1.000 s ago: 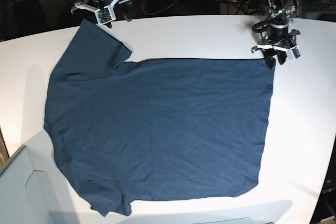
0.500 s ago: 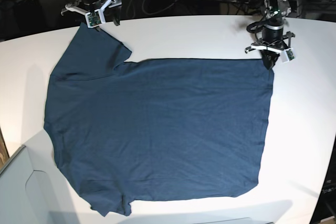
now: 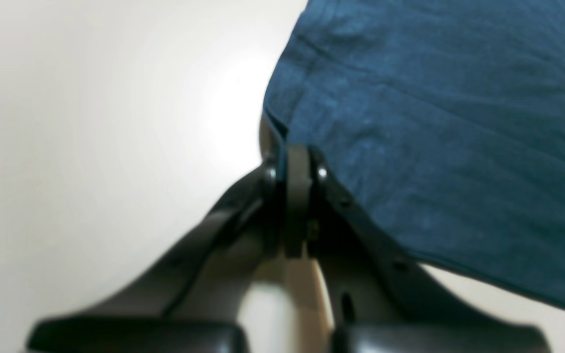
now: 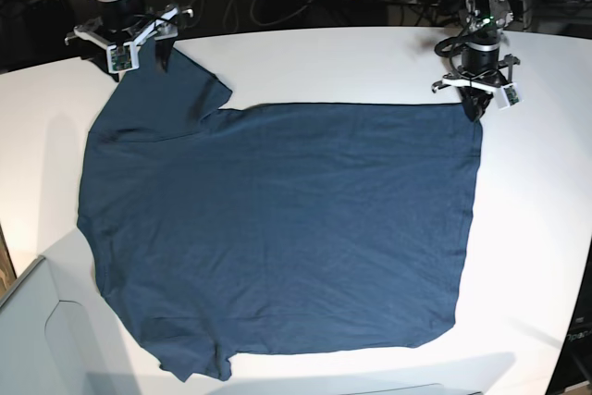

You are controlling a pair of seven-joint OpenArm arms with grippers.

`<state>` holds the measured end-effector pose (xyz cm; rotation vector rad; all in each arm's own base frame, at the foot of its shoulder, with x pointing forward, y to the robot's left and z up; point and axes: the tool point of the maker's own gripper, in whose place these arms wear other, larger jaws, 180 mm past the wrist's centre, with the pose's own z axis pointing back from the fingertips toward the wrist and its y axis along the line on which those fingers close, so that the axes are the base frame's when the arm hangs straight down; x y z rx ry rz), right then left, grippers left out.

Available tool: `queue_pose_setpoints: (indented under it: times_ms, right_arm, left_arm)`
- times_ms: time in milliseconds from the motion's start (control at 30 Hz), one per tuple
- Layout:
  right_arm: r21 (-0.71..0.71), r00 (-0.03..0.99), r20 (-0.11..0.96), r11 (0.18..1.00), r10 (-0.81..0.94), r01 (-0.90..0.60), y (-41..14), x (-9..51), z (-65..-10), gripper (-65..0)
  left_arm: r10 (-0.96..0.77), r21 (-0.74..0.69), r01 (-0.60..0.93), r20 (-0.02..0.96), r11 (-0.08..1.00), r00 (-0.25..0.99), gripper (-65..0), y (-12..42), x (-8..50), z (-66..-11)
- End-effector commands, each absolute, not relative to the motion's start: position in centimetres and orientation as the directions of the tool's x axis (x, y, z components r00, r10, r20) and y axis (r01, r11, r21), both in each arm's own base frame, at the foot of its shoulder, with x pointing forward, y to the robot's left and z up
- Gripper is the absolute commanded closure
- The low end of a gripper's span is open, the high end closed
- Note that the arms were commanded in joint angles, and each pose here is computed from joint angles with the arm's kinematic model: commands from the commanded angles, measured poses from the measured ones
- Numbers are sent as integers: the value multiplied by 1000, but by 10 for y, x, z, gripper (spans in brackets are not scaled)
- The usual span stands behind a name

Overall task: Fold the T-shirt properly
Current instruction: 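Grasp the shoulder corners of the blue shirt with both grippers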

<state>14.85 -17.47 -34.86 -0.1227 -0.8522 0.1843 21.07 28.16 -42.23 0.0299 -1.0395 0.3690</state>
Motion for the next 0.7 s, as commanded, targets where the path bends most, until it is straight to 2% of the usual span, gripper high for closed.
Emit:
queue_pose_setpoints:
  times_ms: [0,400,667]
  right_arm:
    - [-191,626,749,976,216,-108,-178,153,-345,-429]
    - [-162,727,668,984,160,-67,-195,148,-409,-427]
    - [-144,756,640,988,139,-59,-195,144,-427,-424]
  left_arm:
    - [273,-141,-309,854,941,443,0,285,212,-417]
    - [270,-138,-307,854,942,444,0,285,212,-418]
    - [270,-138,-307,854,942,444,0,285,212,-418]
